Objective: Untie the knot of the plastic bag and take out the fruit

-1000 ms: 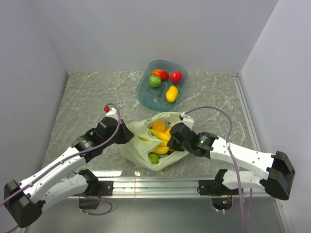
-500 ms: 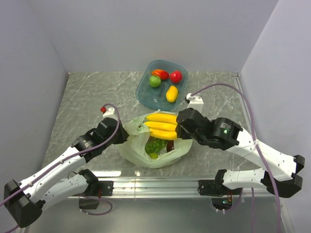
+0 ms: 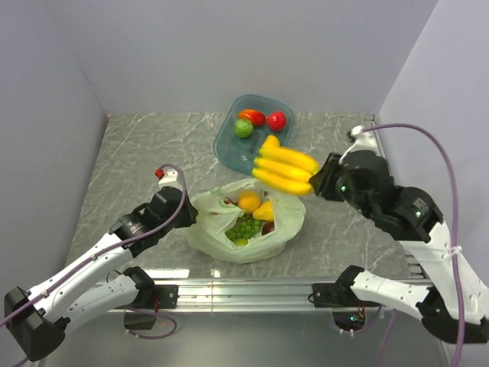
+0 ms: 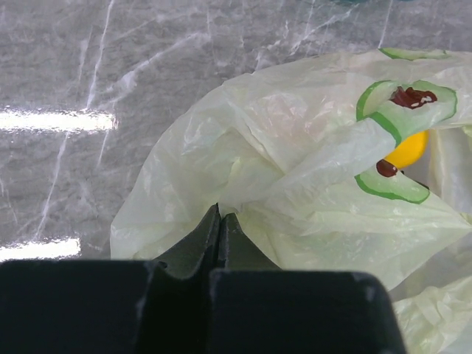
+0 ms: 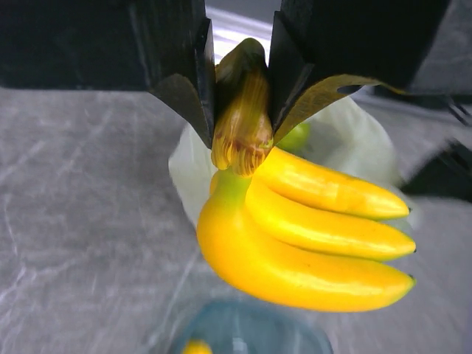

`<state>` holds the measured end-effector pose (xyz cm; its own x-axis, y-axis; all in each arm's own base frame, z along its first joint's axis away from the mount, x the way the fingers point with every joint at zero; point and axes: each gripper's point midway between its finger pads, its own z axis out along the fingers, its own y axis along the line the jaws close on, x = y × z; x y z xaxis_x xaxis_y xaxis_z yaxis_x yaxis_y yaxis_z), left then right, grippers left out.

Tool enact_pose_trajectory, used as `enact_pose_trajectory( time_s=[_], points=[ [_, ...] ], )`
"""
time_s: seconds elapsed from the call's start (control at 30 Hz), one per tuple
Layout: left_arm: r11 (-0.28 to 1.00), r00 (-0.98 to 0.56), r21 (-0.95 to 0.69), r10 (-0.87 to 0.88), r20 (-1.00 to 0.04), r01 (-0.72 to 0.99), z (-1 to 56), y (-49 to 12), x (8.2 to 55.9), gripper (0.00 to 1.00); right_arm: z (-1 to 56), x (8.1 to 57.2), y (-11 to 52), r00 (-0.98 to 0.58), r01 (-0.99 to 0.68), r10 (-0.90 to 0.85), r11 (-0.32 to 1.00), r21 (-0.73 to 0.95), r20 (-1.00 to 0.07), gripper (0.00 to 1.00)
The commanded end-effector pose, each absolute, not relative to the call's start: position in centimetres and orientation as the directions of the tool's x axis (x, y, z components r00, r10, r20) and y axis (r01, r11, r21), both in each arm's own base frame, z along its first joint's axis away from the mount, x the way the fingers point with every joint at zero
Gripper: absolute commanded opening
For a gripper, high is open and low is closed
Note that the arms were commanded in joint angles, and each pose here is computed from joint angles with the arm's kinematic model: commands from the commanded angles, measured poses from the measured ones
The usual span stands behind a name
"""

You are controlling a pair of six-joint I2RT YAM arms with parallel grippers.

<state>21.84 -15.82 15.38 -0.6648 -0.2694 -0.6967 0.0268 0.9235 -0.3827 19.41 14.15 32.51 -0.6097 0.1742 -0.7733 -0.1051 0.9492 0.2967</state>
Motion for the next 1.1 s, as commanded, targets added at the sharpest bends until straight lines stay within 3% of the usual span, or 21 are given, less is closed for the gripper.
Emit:
enact_pose_trajectory(
  time_s=[0.0,0.37,0.57,0.8,0.97,1.0,1.03,1.07],
  points=[
    [0.913,-0.666,-0.398,-0.244,-0.705,0.088,15.5,-16.3,21.3,0.01,37.7,23.1,16.1,-0.491,-0.203,0.301,0.873,0.443,-0.818,0.0],
    [0.869,-0.76,-0.441,-0.127,-0.637,0.223,13.8,-19.4,19.7,0.01,37.6,40.2,15.3,-0.404,-0.11,0.483,0.817,0.566,-0.777,0.0],
    [0.877,-0.782,-0.446,-0.148,-0.605,0.18,14.0,-19.5,19.8,0.01,33.4,48.1,16.8,-0.432,-0.16,0.401,0.847,0.506,-0.808,0.0],
    [0.902,-0.787,-0.424,-0.205,-0.582,0.079,13.6,-19.1,20.8,0.0,25.4,51.4,19.8,-0.505,-0.348,0.165,0.86,0.374,-0.847,0.0],
    [0.91,-0.79,-0.415,-0.254,-0.558,0.0,13.6,-19.2,21.7,0.01,19.9,51.9,20.0,-0.562,-0.346,0.1,0.873,0.343,-0.821,0.0],
    [0.909,-0.786,-0.416,-0.263,-0.559,-0.008,13.7,-19.2,21.9,0.0,19.4,52.0,20.0,-0.567,-0.347,0.099,0.872,0.346,-0.818,0.02],
    [0.908,-0.783,-0.418,-0.267,-0.562,-0.009,13.8,-19.4,22.2,0.01,18.9,52.0,20.1,-0.573,-0.348,0.098,0.87,0.349,-0.814,0.22],
    [0.909,-0.779,-0.416,-0.268,-0.567,-0.009,14.0,-19.3,22.4,0.01,18.6,51.9,20.0,-0.577,-0.341,0.098,0.873,0.349,-0.811,0.36]
  ],
)
